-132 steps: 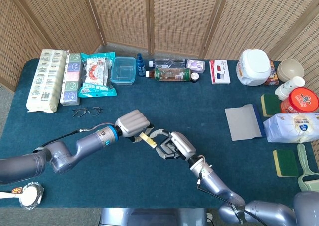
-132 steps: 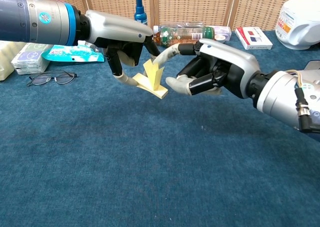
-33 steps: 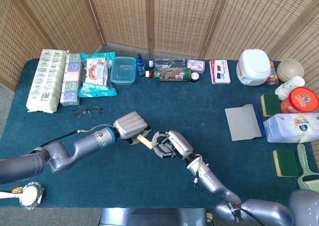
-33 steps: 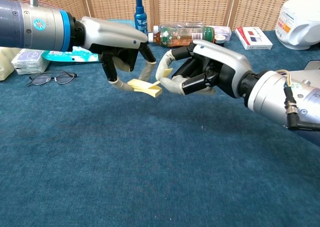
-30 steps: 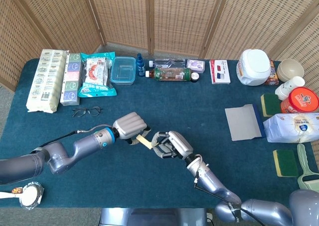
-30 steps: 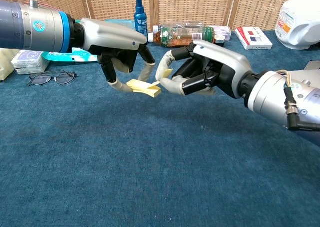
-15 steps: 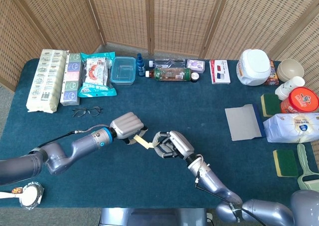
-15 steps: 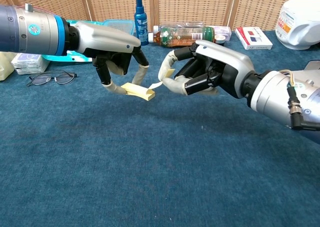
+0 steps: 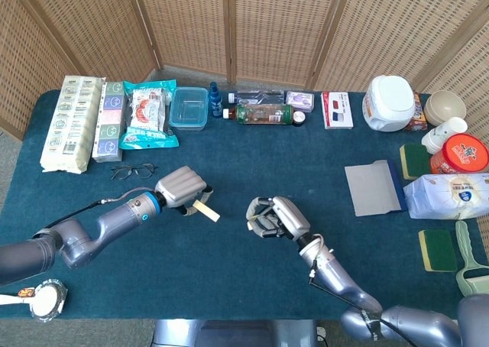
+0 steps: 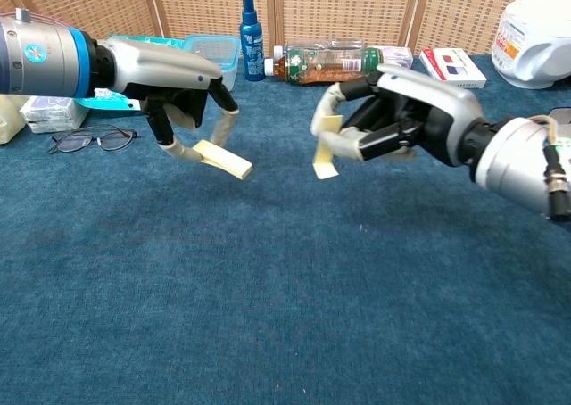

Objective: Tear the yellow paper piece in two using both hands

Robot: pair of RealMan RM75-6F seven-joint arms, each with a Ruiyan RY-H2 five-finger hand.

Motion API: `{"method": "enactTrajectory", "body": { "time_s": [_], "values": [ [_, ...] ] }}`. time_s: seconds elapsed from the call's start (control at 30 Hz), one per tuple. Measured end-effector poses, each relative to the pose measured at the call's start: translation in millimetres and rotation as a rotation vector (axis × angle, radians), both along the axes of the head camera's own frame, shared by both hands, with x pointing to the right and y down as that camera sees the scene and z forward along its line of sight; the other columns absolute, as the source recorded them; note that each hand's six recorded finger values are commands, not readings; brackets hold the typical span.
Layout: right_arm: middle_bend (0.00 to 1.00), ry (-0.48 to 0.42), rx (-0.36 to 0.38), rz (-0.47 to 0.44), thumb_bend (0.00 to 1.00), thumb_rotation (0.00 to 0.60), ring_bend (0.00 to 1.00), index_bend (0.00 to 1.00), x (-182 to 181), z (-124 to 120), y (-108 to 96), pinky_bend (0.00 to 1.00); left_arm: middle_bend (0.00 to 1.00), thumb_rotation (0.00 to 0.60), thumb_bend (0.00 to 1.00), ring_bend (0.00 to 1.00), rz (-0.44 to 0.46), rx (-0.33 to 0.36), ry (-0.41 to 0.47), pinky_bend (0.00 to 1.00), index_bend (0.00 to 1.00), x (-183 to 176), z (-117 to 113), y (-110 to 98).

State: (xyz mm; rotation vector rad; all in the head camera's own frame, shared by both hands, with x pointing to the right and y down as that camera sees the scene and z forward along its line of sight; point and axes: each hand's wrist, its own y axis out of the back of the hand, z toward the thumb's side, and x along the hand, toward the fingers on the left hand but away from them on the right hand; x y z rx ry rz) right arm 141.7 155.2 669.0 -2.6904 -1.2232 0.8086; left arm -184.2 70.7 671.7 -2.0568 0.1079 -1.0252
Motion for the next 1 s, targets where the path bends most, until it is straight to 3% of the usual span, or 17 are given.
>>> {"method": "enactTrajectory", "body": {
  "time_s": [0.13,0.3,0.4,0.6,0.73,0.83,0.93,1.0],
  "values": [
    [0.76,0.049,-0.014,-0.009,0.46,0.600,0.86,0.42,19,4,-1,0.89,1.00,0.600,0.34,1.00,-0.017,0.022,-0.015,1.00,0.65,-5,3,-5],
    [0.55,0.101,-0.036,-0.026,0.46,0.600,0.66,0.14,37,10,2,0.78,1.00,0.600,0.34,1.00,-0.029,0.045,-0.034,1.00,0.63,-5,6,-8],
    [0.45,0.106,-0.039,-0.029,0.46,0.600,0.57,0.06,41,11,3,0.73,1.00,0.600,0.34,1.00,-0.031,0.053,-0.038,1.00,0.61,-3,7,-8],
    [0.33,0.106,-0.023,-0.007,0.46,0.600,0.46,0.02,51,7,1,0.64,0.98,0.600,0.34,1.00,-0.027,0.075,-0.038,1.00,0.59,4,5,-7],
    [0.32,0.102,-0.016,0.013,0.46,0.600,0.44,0.02,58,5,0,0.63,0.96,0.600,0.33,1.00,-0.027,0.085,-0.037,1.00,0.57,9,4,-8],
    [0.32,0.097,-0.013,0.027,0.46,0.600,0.44,0.02,62,3,-1,0.63,0.93,0.600,0.32,0.97,-0.023,0.091,-0.039,1.00,0.49,12,3,-7],
    [0.32,0.093,-0.007,0.044,0.46,0.600,0.44,0.02,68,0,-4,0.63,0.77,0.600,0.30,0.81,-0.018,0.093,-0.050,0.93,0.35,13,4,-7],
    [0.32,0.088,0.000,0.059,0.46,0.600,0.44,0.02,72,-2,-6,0.63,0.61,0.600,0.27,0.65,-0.012,0.087,-0.069,0.80,0.25,13,7,-5]
  ]
}}
